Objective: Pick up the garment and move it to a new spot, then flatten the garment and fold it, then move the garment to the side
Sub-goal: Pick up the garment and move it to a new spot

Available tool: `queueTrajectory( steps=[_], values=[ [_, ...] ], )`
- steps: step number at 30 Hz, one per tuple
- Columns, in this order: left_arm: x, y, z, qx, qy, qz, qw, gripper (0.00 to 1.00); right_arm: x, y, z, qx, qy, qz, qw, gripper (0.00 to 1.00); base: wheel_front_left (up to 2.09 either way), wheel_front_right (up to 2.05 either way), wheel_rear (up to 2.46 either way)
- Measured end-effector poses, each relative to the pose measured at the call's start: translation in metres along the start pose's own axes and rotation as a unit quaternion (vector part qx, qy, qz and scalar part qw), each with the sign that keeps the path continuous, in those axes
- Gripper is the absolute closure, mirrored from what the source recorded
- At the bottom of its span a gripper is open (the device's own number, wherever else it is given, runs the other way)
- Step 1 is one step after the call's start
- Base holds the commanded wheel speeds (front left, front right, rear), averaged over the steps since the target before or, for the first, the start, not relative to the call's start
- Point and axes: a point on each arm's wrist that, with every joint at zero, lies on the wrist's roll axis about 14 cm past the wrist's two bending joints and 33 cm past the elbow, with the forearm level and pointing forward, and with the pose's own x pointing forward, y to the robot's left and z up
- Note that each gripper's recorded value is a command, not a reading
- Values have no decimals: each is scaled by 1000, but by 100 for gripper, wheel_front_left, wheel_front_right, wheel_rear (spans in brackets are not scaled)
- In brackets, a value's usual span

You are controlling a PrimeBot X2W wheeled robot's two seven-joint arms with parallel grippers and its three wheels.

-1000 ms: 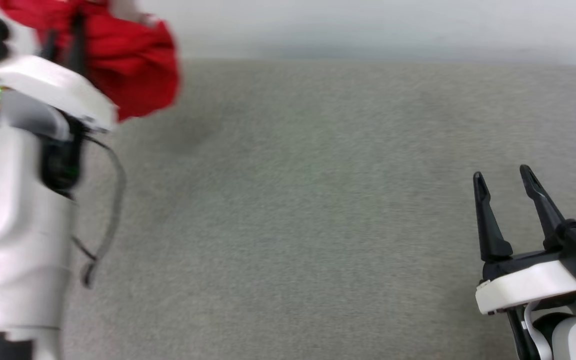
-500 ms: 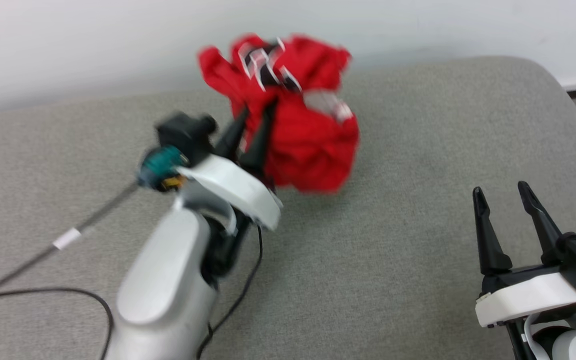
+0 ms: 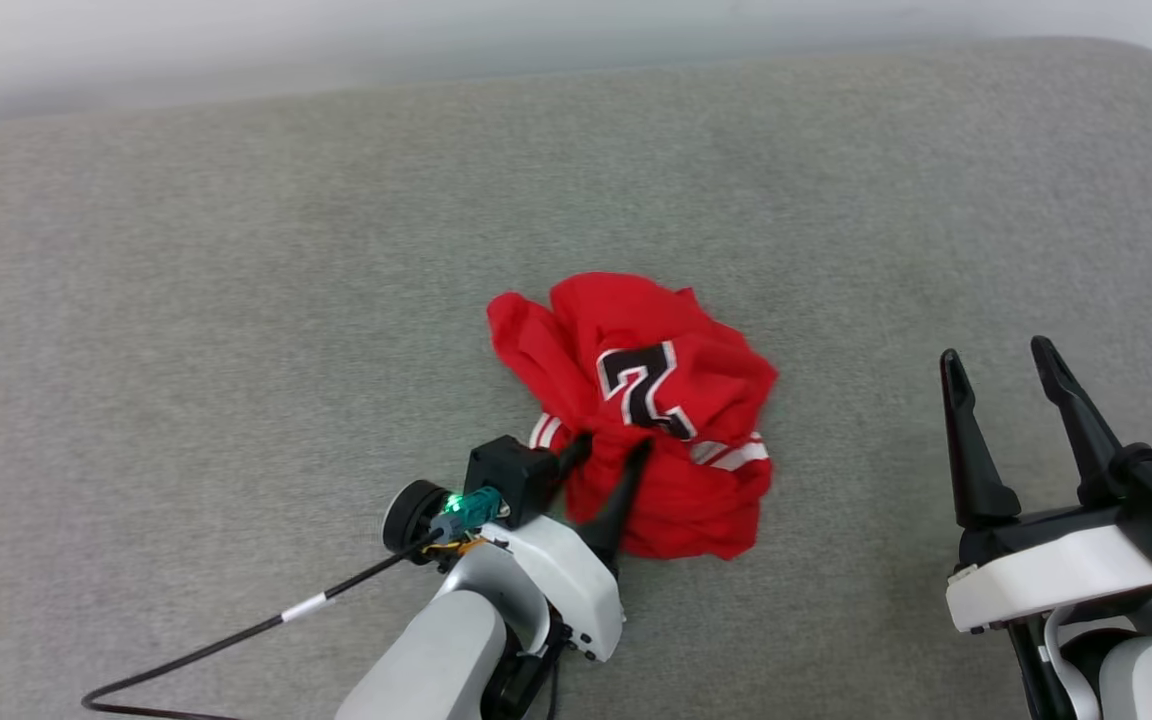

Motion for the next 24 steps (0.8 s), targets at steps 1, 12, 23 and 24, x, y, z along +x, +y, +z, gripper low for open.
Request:
queueTrajectory(
  steps=[1,12,23,24],
  values=[
    [-1,-1,5,1,-11,0,1000,0,1,2,0,1,0,3,1000,0,0,0,0],
    [-44,28,104,38,-181,88,979,0,-2,15,20,-2,-22,22,1000,0,0,0,0],
    [-135,111,110,74,-196,252,945,0,-21,18,24,-5,-18,26,999,0,0,0,0],
    [-142,112,107,76,-192,258,944,0,-24,18,23,-5,-16,25,1000,0,0,0,0]
  ],
)
